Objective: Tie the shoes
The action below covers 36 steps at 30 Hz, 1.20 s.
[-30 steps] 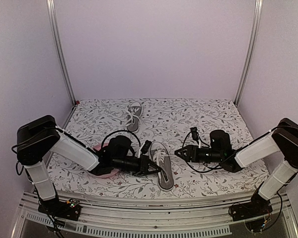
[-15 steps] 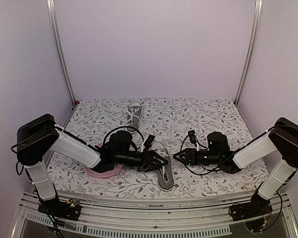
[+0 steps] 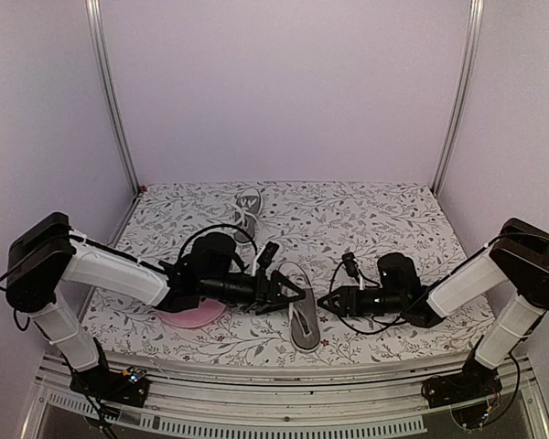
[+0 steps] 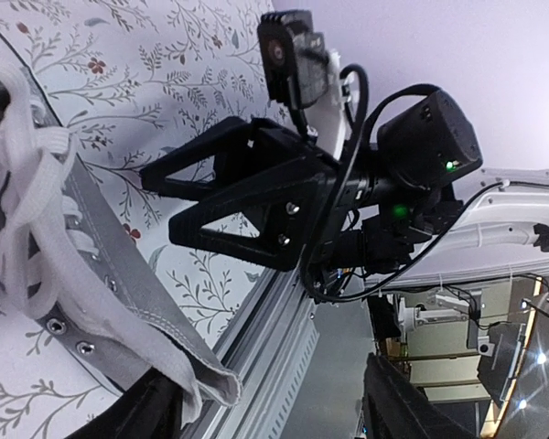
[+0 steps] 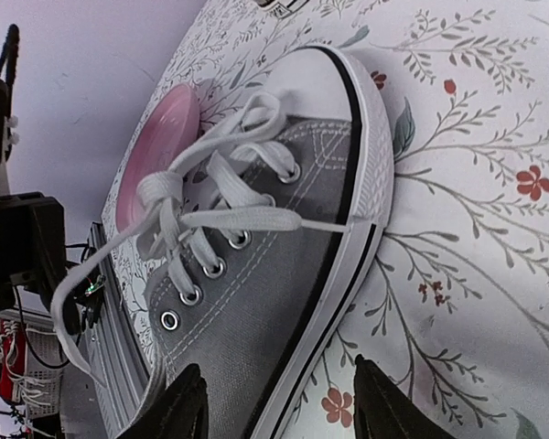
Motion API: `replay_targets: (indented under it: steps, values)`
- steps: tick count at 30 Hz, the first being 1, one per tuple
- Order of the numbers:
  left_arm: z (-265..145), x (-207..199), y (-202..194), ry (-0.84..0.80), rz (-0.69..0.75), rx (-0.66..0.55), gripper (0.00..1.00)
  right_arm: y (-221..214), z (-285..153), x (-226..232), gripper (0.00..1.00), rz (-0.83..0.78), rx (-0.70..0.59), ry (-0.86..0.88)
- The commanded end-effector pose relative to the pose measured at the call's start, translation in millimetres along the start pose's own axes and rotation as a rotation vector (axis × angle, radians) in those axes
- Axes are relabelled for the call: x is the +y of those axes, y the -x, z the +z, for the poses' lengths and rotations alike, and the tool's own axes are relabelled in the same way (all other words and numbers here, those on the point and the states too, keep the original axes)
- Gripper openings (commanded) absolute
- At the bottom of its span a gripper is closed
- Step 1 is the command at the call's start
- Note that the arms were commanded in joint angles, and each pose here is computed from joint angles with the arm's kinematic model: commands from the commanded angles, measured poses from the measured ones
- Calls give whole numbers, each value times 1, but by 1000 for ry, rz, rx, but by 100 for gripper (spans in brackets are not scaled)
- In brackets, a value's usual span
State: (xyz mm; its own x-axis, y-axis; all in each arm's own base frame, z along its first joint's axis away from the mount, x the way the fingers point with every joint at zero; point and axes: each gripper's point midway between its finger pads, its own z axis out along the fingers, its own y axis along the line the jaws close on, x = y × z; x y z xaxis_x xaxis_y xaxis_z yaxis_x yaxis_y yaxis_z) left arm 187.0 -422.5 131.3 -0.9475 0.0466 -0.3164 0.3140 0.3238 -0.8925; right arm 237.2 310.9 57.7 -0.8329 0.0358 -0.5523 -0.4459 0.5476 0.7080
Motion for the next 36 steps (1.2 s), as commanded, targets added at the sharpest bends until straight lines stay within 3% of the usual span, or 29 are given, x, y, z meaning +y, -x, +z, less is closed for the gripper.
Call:
replay_targets:
  steps: [1,14,19,27,31,36]
  values:
    - [-13,1,-2,77,61,12,68,-36,4,-5,53,23,94,-14]
    - [-25,-6,6,39,91,-1,67,-76,-2,21,54,4,239,125]
    - [9,-25,2,-73,102,55,64,-88,2,19,53,18,276,134]
    - [48,-39,3,-149,121,103,61,-84,-12,9,53,34,210,65]
    - [32,-58,15,-147,232,17,61,-81,-18,7,55,36,181,46]
    - [-7,-35,12,36,436,-128,55,-79,-21,5,56,36,164,31]
